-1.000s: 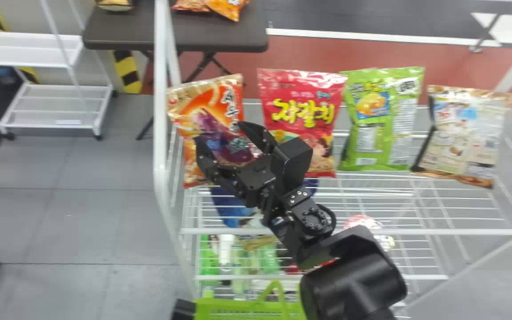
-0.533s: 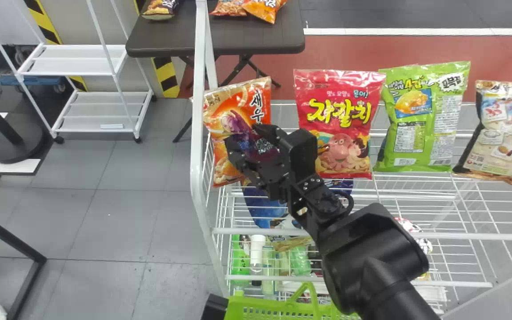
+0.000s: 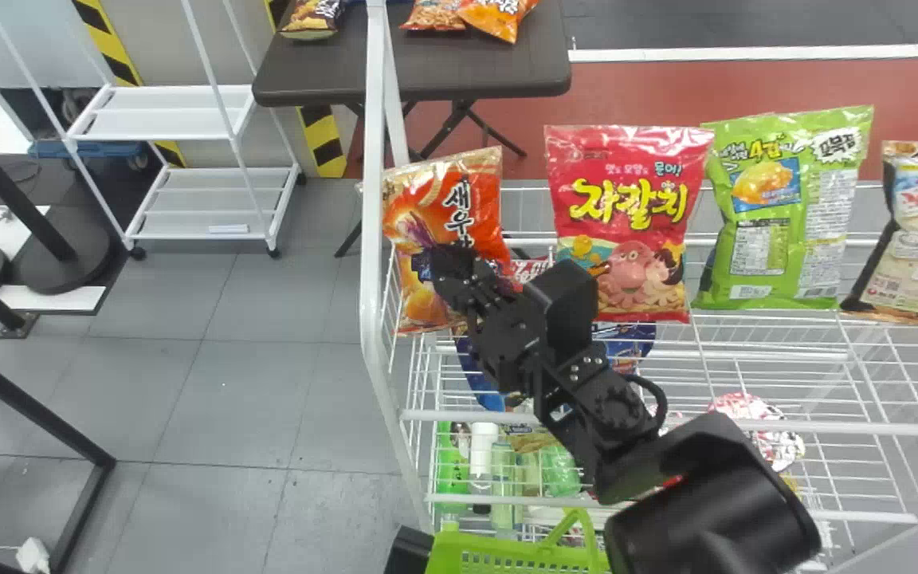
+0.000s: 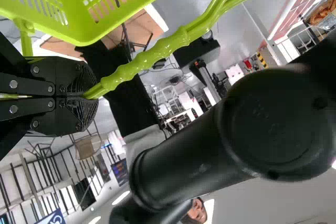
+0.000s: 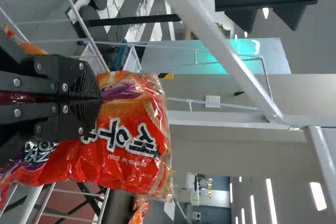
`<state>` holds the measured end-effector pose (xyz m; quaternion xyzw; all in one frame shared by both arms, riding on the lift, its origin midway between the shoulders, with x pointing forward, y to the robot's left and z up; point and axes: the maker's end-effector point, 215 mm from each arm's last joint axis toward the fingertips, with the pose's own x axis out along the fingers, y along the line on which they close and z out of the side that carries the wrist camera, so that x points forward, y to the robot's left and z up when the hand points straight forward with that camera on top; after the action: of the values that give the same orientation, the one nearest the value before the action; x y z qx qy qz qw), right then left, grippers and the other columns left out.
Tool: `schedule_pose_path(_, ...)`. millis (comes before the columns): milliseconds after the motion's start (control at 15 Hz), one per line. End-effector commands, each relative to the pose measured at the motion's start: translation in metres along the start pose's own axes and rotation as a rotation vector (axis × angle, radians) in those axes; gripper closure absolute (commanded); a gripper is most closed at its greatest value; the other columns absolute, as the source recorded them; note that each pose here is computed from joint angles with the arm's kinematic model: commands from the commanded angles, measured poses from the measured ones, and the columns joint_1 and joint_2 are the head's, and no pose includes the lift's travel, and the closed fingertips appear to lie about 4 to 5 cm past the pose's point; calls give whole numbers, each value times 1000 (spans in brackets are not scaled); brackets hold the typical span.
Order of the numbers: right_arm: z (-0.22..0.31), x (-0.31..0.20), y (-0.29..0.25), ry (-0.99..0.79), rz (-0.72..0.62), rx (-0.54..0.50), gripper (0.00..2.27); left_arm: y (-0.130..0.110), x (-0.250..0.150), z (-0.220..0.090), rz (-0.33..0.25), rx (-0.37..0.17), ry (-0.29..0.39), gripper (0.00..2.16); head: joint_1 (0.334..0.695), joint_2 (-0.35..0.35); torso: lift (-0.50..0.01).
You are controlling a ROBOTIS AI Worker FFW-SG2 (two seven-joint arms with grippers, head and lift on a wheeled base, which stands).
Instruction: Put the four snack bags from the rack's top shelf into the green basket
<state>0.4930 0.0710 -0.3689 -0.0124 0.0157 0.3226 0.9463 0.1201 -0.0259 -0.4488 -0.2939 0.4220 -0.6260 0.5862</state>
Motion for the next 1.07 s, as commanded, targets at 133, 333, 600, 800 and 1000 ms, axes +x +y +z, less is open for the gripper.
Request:
schedule_pose_path(133, 32, -50, 9, -19, -61, -2, 2078, -2, -3, 3, -11, 10, -19, 1727, 695, 86, 0)
schedule_pose_path(333, 42, -121, -25, 9, -166, -11, 2074, -3, -8, 9, -18, 25, -46, 1730, 695, 36, 0)
schedule_pose_path(600, 60, -214, -71, 26, -267, -59, 2074, 3, -13, 17, -4, 31, -67, 1727, 695, -159, 0)
schedule_pose_path(800, 65, -265, -87, 92, -294, -107, 2074, 5, -13, 22, -1, 30, -91, 1730, 695, -295, 0)
schedule_pose_path(1000, 28, -312, -108, 283, -312, -72, 2074, 3, -13, 24, -1, 33, -102, 1730, 695, -350, 0)
